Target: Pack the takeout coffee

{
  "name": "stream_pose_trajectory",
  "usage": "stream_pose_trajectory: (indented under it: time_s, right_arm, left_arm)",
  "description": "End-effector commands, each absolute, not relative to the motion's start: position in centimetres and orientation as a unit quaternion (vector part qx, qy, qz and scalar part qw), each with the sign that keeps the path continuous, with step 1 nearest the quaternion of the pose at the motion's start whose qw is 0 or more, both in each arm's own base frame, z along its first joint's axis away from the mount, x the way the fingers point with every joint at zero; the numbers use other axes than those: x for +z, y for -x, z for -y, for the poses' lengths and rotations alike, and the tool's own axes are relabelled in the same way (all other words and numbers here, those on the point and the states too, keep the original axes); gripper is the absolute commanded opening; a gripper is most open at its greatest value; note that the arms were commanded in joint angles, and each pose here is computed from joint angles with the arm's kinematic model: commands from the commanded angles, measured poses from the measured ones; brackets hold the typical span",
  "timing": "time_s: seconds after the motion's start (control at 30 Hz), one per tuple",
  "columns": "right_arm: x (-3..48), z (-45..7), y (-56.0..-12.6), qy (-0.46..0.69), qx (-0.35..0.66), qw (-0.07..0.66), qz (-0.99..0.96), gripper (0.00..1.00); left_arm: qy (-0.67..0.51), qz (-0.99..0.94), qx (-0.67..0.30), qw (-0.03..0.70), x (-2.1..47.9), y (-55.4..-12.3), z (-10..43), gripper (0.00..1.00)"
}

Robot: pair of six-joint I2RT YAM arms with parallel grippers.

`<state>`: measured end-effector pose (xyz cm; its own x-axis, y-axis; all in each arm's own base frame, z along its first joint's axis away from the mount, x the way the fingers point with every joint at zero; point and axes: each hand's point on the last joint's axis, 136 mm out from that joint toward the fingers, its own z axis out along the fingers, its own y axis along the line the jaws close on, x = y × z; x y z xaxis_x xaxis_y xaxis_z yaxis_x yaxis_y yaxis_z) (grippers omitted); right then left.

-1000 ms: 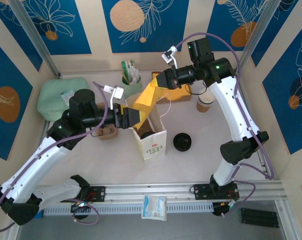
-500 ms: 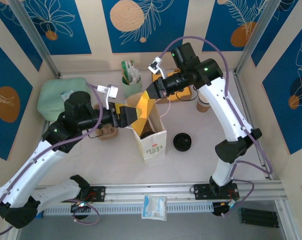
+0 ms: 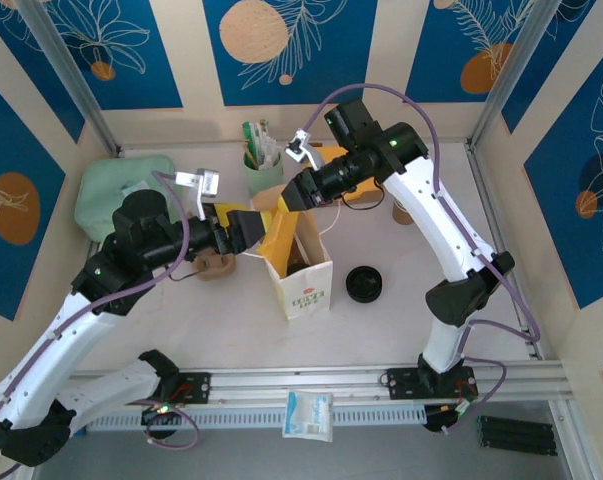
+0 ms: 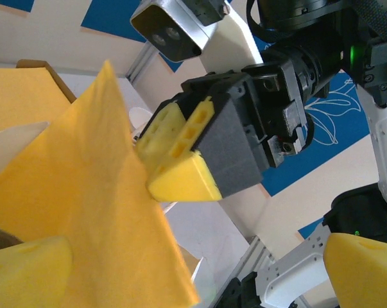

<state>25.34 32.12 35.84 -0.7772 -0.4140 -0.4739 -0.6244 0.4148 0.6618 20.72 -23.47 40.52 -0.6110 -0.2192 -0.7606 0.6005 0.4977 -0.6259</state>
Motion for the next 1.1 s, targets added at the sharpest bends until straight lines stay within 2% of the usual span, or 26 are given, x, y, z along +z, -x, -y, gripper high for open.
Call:
stream_pose_trajectory:
  time_s: [0.0, 0.23, 0.4, 0.63, 0.67, 0.87, 1.07]
  right_arm:
    - [35.7, -32.0, -24.8, 0.312, 0.438, 0.112, -0.836, 0.41]
    - [36.6, -31.7, -24.9, 0.312, 0.434, 0.124, -0.836, 0.55]
    - [38.5, -31.3, -24.5, 0.313, 0.438, 0.149, -0.829, 0.70]
    - [42.1, -28.7, -25.1, 0.277, 0.443, 0.220, -0.824, 0.92]
    - [42.6, -28.0, -25.3, 0.267, 0.441, 0.235, -0.824, 1.00]
    - [43.4, -23.0, -26.7, 0.189, 0.418, 0.313, -0.832, 0.99]
    - [40.7, -15.5, -29.6, 0.057, 0.332, 0.408, -0.849, 0.99]
  left_arm:
    - [-0.128, -0.754, -0.477, 0.433, 40.5, -20.6, 23.2, 0.99]
    - [-0.124, -0.757, -0.472, 0.436, 40.3, -20.9, 23.0, 1.00]
    - [-0.110, -0.764, -0.449, 0.449, 40.2, -21.5, 22.3, 0.99]
    - [-0.053, -0.795, -0.300, 0.524, 40.1, -25.0, 17.4, 0.99]
    - [-0.045, -0.797, -0.274, 0.537, 40.4, -25.5, 16.3, 0.99]
    - [0.003, -0.783, -0.174, 0.597, 42.1, -28.1, 11.4, 0.99]
    - [0.040, -0.777, -0.093, 0.622, 41.0, -30.2, 7.1, 0.99]
